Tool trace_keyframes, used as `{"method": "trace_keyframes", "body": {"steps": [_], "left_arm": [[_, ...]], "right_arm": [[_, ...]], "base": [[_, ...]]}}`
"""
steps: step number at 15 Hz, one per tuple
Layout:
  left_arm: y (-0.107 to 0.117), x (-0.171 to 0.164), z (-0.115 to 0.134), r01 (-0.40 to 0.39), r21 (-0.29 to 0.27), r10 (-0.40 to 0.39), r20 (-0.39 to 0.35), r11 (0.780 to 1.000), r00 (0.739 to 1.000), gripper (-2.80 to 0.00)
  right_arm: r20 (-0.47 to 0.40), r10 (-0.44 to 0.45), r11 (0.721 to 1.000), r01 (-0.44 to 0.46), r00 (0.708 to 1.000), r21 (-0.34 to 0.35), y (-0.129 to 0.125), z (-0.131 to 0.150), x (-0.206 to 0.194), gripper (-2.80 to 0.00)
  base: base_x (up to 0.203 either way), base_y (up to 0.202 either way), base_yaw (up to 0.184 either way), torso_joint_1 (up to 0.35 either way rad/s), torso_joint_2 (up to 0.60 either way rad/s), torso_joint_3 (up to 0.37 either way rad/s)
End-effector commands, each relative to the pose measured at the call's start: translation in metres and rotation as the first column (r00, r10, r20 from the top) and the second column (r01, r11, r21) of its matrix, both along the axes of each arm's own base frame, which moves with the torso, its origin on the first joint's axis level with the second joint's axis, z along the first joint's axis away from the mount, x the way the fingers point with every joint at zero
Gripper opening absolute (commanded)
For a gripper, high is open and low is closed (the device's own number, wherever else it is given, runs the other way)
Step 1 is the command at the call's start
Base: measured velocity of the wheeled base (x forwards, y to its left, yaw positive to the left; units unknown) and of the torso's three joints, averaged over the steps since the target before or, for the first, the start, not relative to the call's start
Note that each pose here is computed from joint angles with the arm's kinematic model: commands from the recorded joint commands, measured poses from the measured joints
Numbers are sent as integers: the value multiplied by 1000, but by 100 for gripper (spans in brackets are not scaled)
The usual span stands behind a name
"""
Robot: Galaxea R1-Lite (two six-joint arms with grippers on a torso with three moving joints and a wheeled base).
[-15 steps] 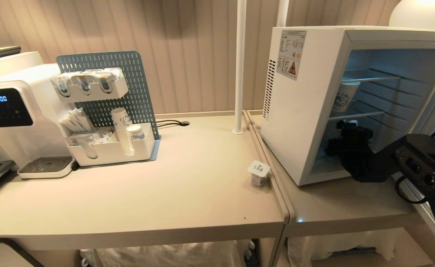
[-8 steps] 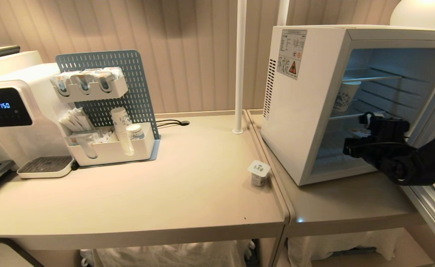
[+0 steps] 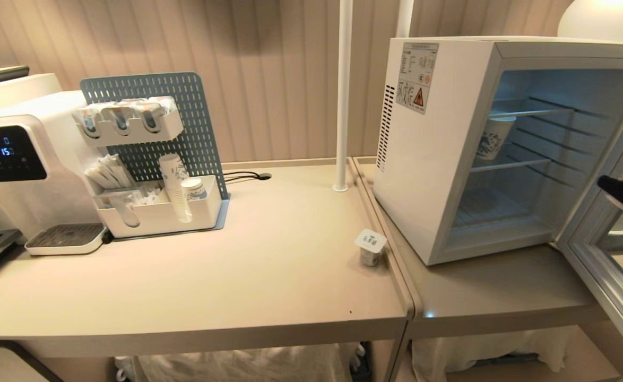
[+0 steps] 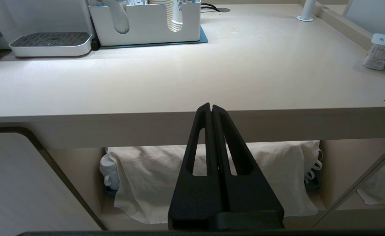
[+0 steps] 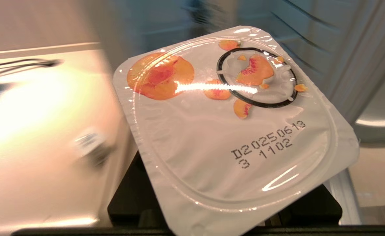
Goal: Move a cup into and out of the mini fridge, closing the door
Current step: Place the yoghurt on the table
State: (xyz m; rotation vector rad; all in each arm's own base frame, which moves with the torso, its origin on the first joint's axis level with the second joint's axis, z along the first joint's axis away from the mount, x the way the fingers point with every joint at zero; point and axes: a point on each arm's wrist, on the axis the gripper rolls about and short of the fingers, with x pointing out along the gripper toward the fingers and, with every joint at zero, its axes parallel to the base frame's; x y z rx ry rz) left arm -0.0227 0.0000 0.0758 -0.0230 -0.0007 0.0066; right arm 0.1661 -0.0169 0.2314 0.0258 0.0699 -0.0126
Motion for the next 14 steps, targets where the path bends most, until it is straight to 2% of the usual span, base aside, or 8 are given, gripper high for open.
{"method": "trace_keyframes", "body": {"steps": [1,4,6,8,9,11,13,14], "left_arm": [[0,0,0,-1,-2,1,-1,1000,1000,-280],[0,0,0,-1,-2,1,-1,1000,1000,-280],[0,0,0,-1,-5,1,1,1000,1000,-280],[0,0,0,-3,-5,3,1,1000,1000,-280],[0,0,0,-1,-5,1,1,1000,1000,-280],[0,0,0,-2,-5,2,1,1000,1000,-280],[0,0,0,-2,-5,2,1,1000,1000,-280],[0,0,0,-3,-5,3,1,1000,1000,-280]], "right_arm": [[148,116,993,-113,982,-27,15,15,-109,-280],[83,319,948,-318,944,-29,25,-22,-182,-280],[44,375,927,-375,926,4,25,-51,-209,-280],[122,325,945,-326,938,-6,24,-77,-230,-280],[147,261,964,-264,954,1,22,-86,-232,-280],[149,167,985,-170,975,12,20,-110,-213,-280],[152,132,991,-129,980,-35,19,-141,-193,-280],[110,105,994,-100,988,-54,19,-153,-189,-280]], "base": [[0,0,0,0,0,0],[0,0,0,0,0,0],[0,0,0,0,0,0],[0,0,0,0,0,0],[0,0,0,0,0,0],[0,0,0,0,0,0],[0,0,0,0,0,0],[0,0,0,0,0,0]]}}
